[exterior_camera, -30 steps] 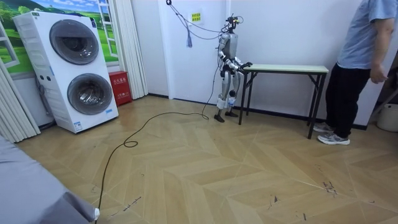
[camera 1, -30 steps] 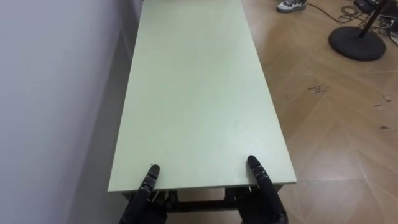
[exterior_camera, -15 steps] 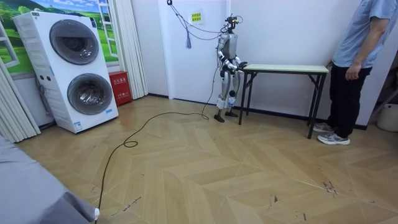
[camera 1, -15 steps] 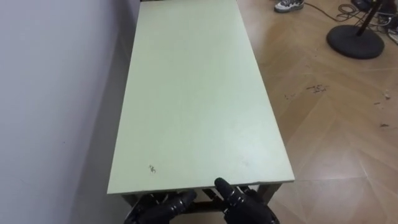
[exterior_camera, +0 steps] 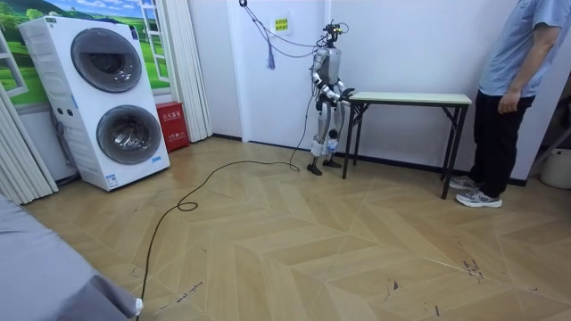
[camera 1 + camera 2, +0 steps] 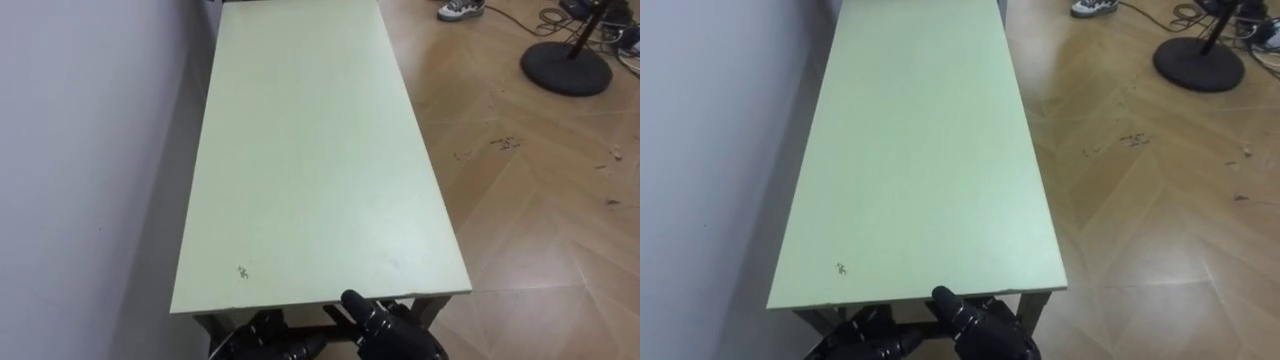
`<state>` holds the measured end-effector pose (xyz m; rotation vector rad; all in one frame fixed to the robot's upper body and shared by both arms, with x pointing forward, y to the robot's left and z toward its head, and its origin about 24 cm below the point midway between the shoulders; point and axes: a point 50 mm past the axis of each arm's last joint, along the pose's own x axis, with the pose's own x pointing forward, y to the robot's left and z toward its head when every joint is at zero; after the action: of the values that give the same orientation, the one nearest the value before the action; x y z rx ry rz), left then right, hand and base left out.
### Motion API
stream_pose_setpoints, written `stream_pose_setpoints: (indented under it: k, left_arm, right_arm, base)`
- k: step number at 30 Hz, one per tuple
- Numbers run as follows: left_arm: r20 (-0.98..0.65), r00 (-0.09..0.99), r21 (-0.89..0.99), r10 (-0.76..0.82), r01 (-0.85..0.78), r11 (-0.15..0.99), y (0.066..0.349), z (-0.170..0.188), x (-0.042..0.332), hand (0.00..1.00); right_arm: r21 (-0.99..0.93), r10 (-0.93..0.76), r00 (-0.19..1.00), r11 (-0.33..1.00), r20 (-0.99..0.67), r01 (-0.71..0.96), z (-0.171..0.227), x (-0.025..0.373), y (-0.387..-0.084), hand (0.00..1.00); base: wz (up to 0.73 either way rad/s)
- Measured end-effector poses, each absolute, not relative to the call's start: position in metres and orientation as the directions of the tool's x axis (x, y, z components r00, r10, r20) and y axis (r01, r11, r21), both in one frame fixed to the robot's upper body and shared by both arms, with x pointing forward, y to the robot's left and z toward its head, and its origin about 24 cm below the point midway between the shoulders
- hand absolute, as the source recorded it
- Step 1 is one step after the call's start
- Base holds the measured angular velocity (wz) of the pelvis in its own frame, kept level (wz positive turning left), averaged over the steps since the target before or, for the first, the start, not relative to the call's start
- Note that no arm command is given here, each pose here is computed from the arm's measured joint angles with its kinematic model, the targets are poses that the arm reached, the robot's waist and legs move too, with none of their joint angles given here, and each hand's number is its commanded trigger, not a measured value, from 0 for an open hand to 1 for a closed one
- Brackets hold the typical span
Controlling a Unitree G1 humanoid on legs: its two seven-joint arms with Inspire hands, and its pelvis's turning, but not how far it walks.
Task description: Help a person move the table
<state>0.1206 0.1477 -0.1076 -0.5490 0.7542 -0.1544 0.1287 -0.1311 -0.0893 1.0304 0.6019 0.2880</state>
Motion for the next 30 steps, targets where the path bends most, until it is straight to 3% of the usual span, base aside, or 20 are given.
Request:
stream_pose_setpoints:
  k: [11, 16, 30]
  left_arm:
    - [-0.676, 0.671, -0.431, -0.304, -0.025, 0.902, 0.154, -0.118, 0.115, 0.00]
    - [-0.750, 0.622, -0.319, -0.224, -0.043, 0.947, 0.167, -0.128, 0.107, 0.00]
    - [-0.898, 0.372, 0.116, 0.233, -0.311, 0.943, 0.224, -0.157, 0.050, 0.00]
  right_arm:
    - [0.662, 0.579, 0.636, 0.736, -0.511, -0.139, -0.108, 0.115, -0.142, 0.00]
    - [0.491, 0.488, 0.532, 0.858, -0.692, -0.150, -0.130, 0.103, -0.158, 0.00]
    - [0.152, 0.090, 0.310, 0.971, -0.947, 0.184, -0.166, 0.052, -0.211, 0.00]
  base:
    - [0.03]
    - [0.04]
    - [0.03]
